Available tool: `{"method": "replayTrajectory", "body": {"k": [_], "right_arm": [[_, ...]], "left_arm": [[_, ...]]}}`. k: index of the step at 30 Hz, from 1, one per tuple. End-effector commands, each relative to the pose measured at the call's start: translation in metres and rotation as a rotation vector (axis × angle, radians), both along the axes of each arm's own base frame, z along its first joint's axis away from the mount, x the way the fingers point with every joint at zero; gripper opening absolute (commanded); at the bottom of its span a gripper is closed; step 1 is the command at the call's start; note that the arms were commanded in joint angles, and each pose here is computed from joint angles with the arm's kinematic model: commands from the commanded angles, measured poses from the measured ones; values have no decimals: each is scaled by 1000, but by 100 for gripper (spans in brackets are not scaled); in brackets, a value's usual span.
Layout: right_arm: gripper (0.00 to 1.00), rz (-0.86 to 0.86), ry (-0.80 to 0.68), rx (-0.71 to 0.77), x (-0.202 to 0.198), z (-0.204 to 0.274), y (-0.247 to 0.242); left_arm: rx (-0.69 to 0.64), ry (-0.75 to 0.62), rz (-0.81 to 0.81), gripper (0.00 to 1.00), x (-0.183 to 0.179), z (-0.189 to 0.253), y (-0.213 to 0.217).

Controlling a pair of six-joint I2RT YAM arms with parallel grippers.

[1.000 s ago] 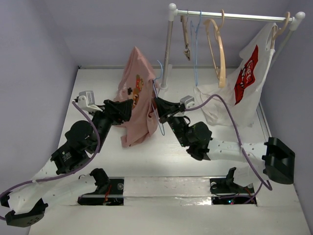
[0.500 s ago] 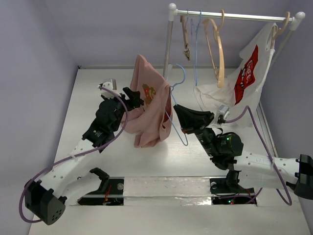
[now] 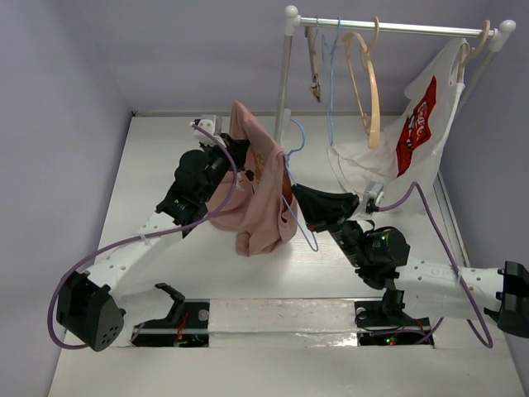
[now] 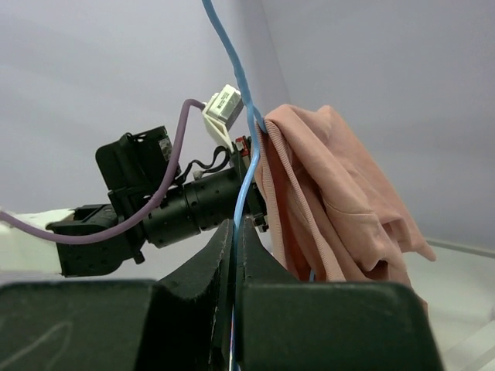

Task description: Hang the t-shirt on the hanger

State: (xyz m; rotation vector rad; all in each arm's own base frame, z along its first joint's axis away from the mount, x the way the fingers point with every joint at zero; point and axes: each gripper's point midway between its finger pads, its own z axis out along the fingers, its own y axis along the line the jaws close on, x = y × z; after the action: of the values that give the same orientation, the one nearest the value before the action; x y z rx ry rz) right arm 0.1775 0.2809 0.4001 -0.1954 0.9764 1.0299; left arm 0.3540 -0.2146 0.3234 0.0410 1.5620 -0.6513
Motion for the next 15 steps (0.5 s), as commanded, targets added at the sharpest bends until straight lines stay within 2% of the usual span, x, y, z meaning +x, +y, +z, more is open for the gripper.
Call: {"method": "replayTrajectory", "body": {"k": [1, 5, 6, 9, 15], "right_arm": [[0, 11, -74, 150, -11, 38, -18], [0, -10, -67, 144, -5, 36, -14], [0, -17, -68, 145, -2, 37, -13], [0, -20, -69, 156, 1, 38, -12], [0, -37, -54, 172, 19, 39, -9]], "left_arm": [[-71, -110, -47, 0, -11, 44, -2], [-138, -120, -76, 0, -41, 46, 10], [-134, -95, -75, 0, -45, 28, 12], [-157, -73, -84, 0, -60, 17, 18], [-180, -35, -271, 0, -107, -7, -11]]}}
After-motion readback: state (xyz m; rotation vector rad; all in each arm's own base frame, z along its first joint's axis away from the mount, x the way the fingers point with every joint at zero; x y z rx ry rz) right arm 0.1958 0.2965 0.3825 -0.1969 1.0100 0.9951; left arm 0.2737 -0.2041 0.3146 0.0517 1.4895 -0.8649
